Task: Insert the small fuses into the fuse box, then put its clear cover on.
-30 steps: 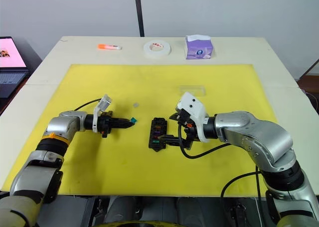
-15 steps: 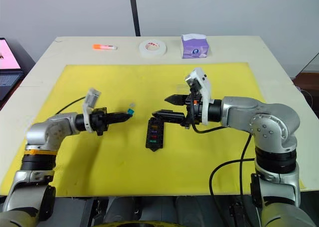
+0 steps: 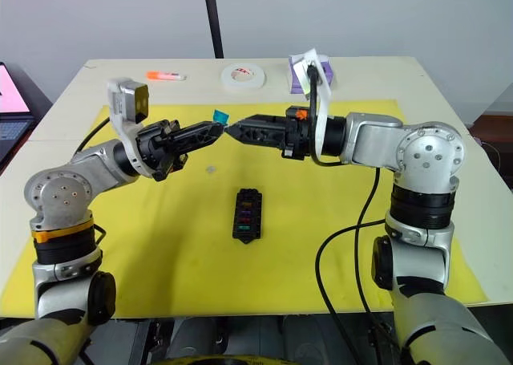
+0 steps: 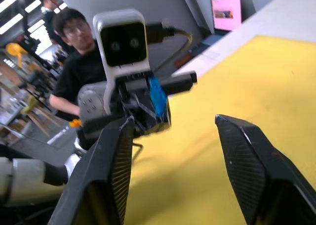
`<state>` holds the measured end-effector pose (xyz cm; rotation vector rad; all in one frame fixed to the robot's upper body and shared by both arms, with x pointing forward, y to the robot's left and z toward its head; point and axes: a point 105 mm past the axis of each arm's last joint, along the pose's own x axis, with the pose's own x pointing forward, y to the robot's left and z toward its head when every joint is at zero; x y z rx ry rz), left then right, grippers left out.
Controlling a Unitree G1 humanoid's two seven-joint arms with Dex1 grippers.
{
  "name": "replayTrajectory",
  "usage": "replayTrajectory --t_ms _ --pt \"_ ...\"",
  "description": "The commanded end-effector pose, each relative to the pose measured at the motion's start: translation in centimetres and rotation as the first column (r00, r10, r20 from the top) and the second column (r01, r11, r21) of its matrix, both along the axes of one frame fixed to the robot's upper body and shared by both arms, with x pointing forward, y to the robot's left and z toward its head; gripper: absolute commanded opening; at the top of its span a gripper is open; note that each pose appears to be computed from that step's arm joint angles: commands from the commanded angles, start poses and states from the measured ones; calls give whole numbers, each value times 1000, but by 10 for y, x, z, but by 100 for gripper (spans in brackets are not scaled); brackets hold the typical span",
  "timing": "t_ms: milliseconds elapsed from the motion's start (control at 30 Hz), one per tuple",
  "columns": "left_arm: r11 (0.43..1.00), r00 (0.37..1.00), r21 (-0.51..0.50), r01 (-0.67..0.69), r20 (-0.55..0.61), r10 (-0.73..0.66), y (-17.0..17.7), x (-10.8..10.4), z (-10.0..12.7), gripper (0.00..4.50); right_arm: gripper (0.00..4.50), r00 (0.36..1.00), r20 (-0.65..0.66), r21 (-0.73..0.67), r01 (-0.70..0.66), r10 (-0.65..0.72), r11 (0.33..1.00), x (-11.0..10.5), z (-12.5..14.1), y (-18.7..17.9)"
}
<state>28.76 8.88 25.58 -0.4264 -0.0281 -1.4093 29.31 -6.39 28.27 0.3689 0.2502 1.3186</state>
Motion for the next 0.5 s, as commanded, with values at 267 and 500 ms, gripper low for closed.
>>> replayTrajectory --t_ms 267,500 --pt "1000 998 11 23 60 -23 -3 -1 10 0 296 999 36 52 -24 22 998 -11 16 0" --pt "1000 998 14 28 62 -29 -3 1 10 0 296 999 29 55 -16 14 998 -11 13 3"
